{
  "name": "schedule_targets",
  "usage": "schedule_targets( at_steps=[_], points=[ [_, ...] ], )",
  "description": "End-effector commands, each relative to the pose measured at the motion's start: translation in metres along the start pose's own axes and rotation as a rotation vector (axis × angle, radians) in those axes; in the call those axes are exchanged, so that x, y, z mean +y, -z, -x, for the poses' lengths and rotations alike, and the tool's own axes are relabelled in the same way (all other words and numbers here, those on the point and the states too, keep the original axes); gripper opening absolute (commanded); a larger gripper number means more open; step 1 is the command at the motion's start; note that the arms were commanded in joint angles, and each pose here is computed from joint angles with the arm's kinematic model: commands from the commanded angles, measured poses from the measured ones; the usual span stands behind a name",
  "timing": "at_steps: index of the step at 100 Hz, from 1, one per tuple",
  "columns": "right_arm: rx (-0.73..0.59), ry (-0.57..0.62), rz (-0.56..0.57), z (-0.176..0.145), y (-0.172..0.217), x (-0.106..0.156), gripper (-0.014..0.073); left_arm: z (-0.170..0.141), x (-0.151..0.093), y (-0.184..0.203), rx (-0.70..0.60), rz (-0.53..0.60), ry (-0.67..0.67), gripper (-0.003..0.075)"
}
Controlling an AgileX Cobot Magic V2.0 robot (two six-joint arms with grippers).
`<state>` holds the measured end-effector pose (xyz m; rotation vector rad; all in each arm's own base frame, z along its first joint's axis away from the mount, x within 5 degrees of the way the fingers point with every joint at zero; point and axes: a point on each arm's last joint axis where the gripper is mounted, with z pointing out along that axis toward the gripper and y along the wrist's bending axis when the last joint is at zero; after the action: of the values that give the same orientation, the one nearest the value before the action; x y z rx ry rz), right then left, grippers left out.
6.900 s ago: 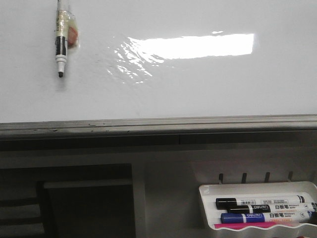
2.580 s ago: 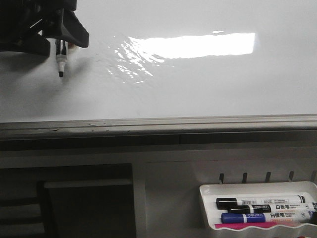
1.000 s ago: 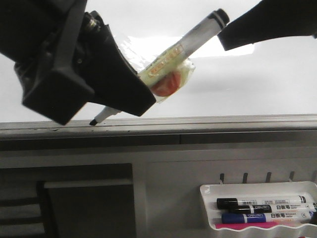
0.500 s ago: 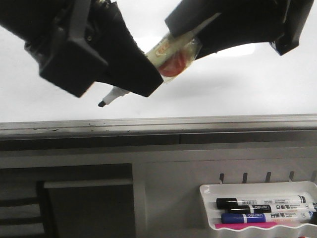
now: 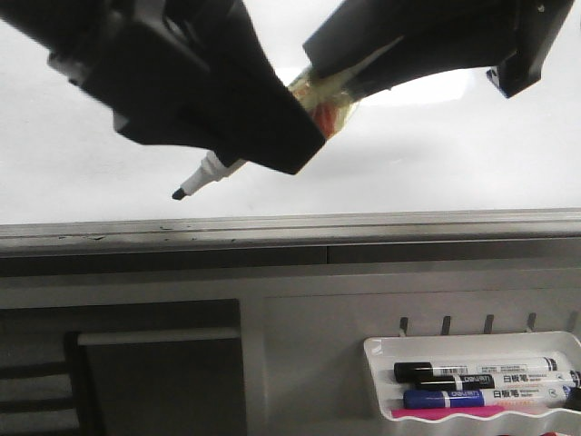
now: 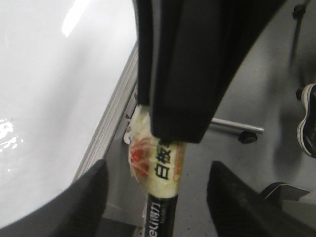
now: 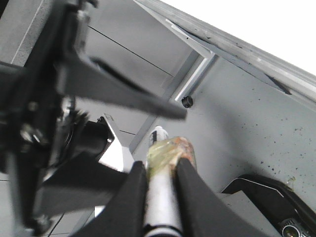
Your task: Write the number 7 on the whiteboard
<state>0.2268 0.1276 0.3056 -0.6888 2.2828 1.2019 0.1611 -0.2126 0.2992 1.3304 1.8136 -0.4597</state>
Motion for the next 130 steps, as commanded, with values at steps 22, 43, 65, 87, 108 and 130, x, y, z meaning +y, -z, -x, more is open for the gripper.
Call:
schedule_targets(
  at_steps=[22,43,65,87,108,130],
  points=[
    [-0.261,0.128,-0.165,0.005,0.036,0.027,-0.0059,0.017,0.047,0.078,-0.284,0.237,0.262,0.0511],
    [-0.436,0.205,-0.32,-0.013,0.059,0.036,-0.006,-0.017,0.077,0.122,-0.402,0.438,0.578,0.0511],
    [-0.557,0.256,-0.412,-0.014,0.072,0.039,-0.006,-0.061,0.081,0.141,-0.471,0.609,0.798,0.0511],
    [-0.619,0.242,-0.412,-0.003,0.066,0.03,-0.006,-0.073,0.076,0.147,-0.51,0.677,0.834,0.0511],
    [-0.624,0.251,-0.355,0.013,0.042,0.02,-0.006,-0.073,0.076,0.148,-0.512,0.678,0.833,0.0511],
    [-0.608,0.259,-0.372,0.034,0.023,0.009,-0.006,-0.073,0.076,0.148,-0.512,0.678,0.833,0.0511]
  ],
)
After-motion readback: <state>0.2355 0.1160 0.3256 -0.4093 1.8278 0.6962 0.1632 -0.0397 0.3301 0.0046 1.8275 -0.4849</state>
